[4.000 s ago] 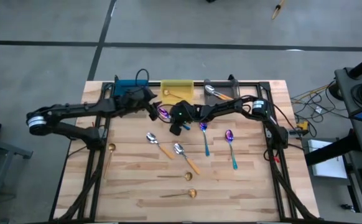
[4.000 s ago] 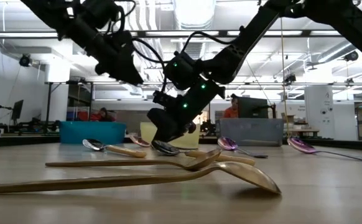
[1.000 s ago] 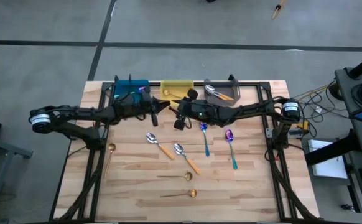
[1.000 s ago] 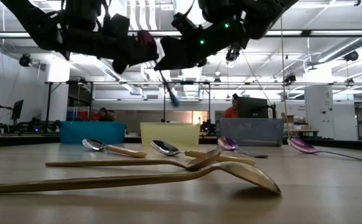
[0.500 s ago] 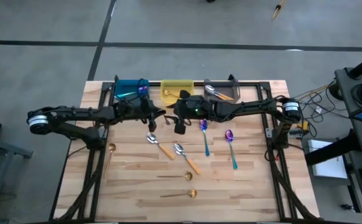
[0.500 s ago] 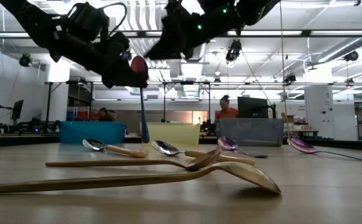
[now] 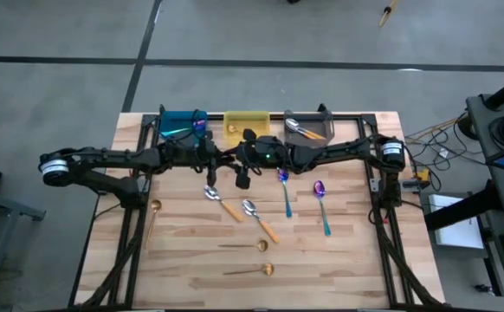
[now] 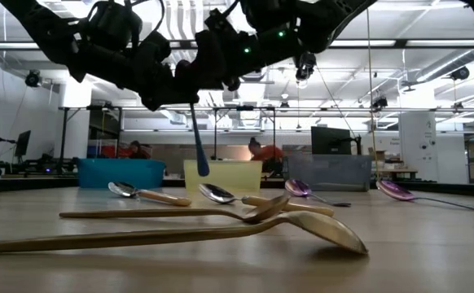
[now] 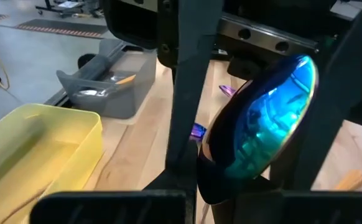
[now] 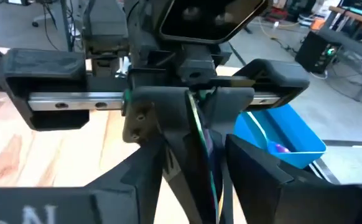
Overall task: Sort silverware by color (type)
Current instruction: Put the blue spoon into the blue bin
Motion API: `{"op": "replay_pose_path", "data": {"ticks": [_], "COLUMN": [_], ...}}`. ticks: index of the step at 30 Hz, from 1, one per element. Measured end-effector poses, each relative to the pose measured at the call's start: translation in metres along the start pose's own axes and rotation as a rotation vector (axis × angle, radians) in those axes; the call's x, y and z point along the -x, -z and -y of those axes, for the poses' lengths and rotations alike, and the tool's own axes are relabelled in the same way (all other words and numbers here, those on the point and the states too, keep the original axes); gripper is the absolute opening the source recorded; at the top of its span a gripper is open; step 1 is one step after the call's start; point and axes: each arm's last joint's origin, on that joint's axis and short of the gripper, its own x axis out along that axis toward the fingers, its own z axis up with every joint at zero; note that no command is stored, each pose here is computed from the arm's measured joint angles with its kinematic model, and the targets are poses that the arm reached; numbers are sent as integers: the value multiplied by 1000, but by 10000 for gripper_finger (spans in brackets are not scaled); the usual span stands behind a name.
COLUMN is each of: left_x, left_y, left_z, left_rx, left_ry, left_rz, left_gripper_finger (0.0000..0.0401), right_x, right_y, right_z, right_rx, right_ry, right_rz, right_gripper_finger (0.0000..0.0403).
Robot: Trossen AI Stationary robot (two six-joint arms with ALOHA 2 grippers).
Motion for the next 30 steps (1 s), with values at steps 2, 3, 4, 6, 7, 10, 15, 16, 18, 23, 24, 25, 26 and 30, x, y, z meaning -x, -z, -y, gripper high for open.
{"op": "replay_pose_path", "data": {"ticks": [2,3,4,6,7,10,15,16,18,23,24,25,26,30], "left_x": [0,0,0,0,0,0,0,0,0,2,2,3,3,4], "left_y": [0,1,1,2,2,1,1,0,-1,-4,-5,-5,-6,-7], "left_z": [0,0,0,1,1,0,0,0,0,-1,-1,-2,-3,-5], "left_rx": [-6,-6,-9,-21,-27,-10,-6,-7,-9,-24,-25,-26,-31,-55], "left_ry": [0,0,5,25,21,10,9,5,-3,-35,-52,-73,-100,-193], "left_rz": [-2,-7,-10,-19,-18,-5,-7,0,13,30,33,36,40,39], "left_gripper_finger": [1,2,2,2,3,4,12,17,29,77,89,101,113,158], "right_x": [0,0,0,2,2,2,3,4,7,18,20,23,24,29], "right_y": [0,0,0,-1,-2,-4,-5,-7,-10,-22,-24,-25,-24,-20], "right_z": [0,0,0,0,0,1,1,2,3,12,14,16,19,23], "right_rx": [-2,0,6,11,5,13,29,33,37,60,60,54,46,15], "right_ry": [-2,-3,-5,-22,-10,3,11,14,26,115,129,143,160,287], "right_rz": [1,2,-2,-6,-3,15,14,17,24,42,46,49,44,50], "right_gripper_finger": [139,126,112,81,63,21,15,14,12,12,12,12,12,12]}}
